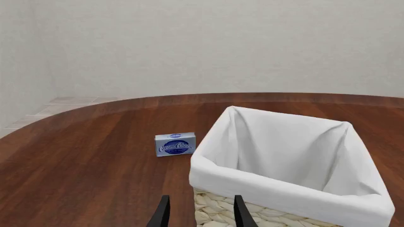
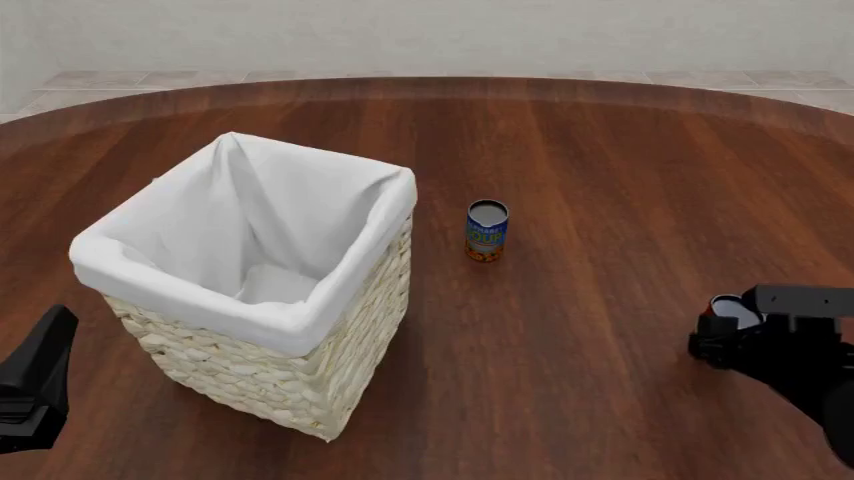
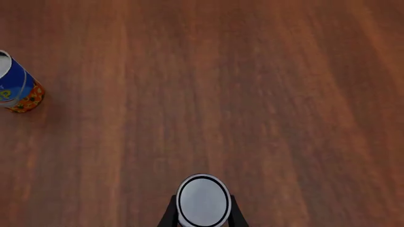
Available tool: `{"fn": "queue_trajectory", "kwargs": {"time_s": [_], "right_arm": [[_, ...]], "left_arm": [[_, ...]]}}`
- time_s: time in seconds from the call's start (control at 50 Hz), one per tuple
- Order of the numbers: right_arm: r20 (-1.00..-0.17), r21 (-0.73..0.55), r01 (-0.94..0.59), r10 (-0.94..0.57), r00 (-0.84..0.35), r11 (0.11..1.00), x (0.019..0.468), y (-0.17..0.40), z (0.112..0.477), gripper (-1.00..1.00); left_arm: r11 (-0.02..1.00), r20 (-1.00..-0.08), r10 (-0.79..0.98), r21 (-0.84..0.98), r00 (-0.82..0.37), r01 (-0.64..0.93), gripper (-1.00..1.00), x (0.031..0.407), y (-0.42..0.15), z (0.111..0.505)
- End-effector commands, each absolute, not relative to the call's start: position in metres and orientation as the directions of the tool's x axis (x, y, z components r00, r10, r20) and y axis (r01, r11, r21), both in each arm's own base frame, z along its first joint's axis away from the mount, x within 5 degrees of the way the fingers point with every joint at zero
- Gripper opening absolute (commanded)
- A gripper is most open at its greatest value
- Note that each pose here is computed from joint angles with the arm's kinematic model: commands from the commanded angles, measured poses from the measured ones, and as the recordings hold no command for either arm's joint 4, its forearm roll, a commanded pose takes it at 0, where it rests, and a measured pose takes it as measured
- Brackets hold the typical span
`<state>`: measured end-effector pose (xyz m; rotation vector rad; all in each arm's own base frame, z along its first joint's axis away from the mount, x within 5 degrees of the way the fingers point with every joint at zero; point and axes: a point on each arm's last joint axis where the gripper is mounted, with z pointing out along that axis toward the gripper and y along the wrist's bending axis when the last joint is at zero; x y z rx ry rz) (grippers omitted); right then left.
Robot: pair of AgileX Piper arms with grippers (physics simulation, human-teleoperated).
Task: Pick up the tomato sauce, and put it in the basket.
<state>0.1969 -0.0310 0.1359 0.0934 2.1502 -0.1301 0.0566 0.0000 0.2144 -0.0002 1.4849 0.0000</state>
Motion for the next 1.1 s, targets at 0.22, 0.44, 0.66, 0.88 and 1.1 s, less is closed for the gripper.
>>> {"fn": "queue_trajectory", "kwargs": {"time_s": [0.22,0.44,0.66,0.88,1.1], "right_arm": [[-0.876,-0.05,0.106,0.008,-0.482,0.993,0.196,-0.026,0.175,-1.0],[-0.893,-0.061,0.049,-0.032,-0.449,0.997,0.203,-0.016,0.197,-1.0],[-0.918,-0.043,-0.009,-0.043,-0.395,0.999,0.209,-0.002,0.225,-1.0],[-0.938,-0.048,-0.08,-0.072,-0.34,0.996,0.216,0.014,0.249,-1.0],[-0.954,-0.035,-0.164,-0.082,-0.287,0.986,0.224,0.035,0.273,-1.0]], "left_arm": [[1.0,-0.996,0.0,0.0,0.086,0.0,1.0,0.057,0.0,0.214],[1.0,-0.996,0.0,0.0,0.086,0.0,1.0,0.057,0.0,0.214],[1.0,-0.996,0.0,0.0,0.086,0.0,1.0,0.057,0.0,0.214],[1.0,-0.996,0.0,0.0,0.086,0.0,1.0,0.057,0.0,0.214],[1.0,-0.996,0.0,0.0,0.086,0.0,1.0,0.057,0.0,0.214]]}}
